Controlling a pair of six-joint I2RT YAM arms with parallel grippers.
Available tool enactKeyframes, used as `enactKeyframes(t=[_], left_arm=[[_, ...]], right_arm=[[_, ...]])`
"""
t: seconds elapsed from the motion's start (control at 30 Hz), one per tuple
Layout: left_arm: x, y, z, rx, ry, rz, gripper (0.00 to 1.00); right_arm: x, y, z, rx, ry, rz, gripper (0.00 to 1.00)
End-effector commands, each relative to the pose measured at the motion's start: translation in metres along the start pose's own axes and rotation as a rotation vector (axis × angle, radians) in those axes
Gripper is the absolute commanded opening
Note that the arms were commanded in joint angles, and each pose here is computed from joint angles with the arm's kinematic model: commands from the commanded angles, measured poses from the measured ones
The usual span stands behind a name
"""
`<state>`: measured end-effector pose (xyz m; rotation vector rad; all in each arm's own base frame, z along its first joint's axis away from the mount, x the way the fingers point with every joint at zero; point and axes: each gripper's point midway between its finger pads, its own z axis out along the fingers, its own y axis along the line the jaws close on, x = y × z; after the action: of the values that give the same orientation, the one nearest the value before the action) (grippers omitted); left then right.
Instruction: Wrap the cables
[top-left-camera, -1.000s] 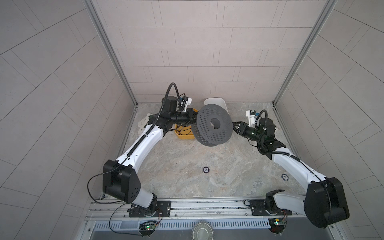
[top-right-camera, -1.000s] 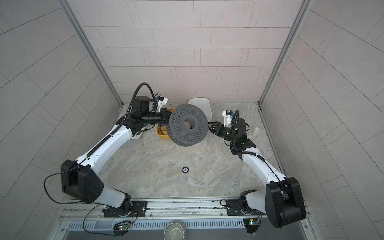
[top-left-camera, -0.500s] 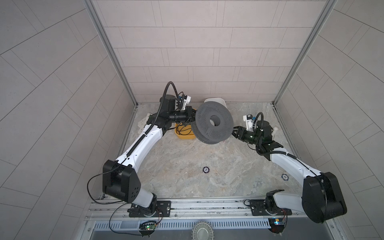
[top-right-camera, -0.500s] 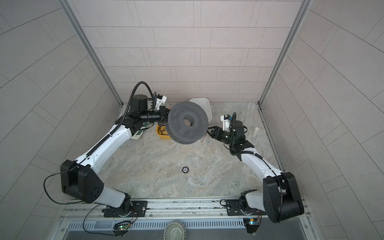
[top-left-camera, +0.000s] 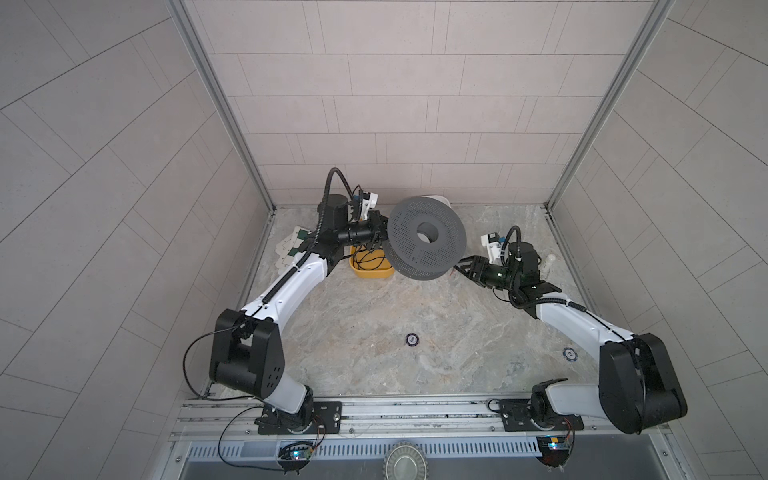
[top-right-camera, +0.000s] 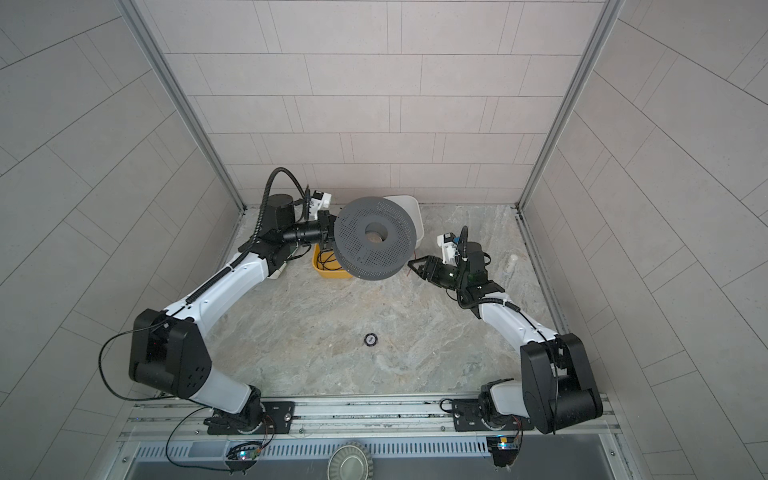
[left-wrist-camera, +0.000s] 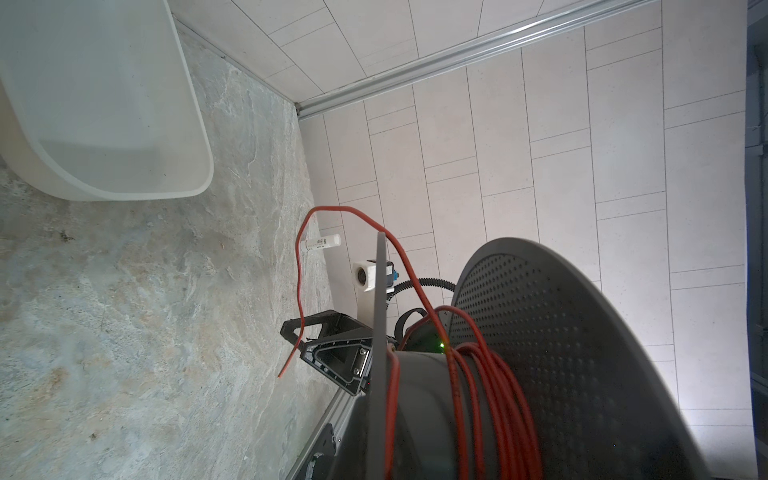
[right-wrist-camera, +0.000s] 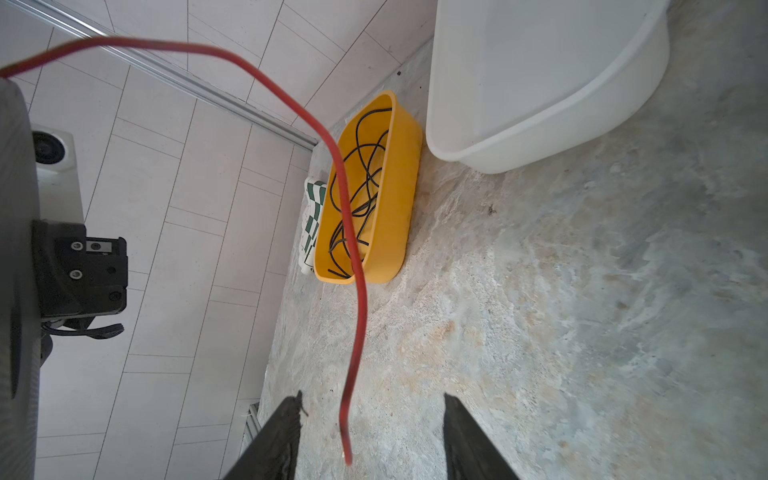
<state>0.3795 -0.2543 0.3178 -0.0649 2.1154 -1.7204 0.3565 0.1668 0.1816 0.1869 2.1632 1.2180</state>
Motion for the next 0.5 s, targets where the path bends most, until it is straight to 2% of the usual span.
enactKeyframes(t=[0.0,0.47], left_arm=[[-0.008,-0.028,-0.005,0.095,-0.017,0.069,0.00],[-0.018,-0.016,-0.002,0.128,-0.039,0.032,0.00]], right_arm=[[-0.006,0.003,0.005,-0.013,0.003,0.021,0.53],[-0.030,0.017,0.019,-0.060,-0.050,0.019,0.51]])
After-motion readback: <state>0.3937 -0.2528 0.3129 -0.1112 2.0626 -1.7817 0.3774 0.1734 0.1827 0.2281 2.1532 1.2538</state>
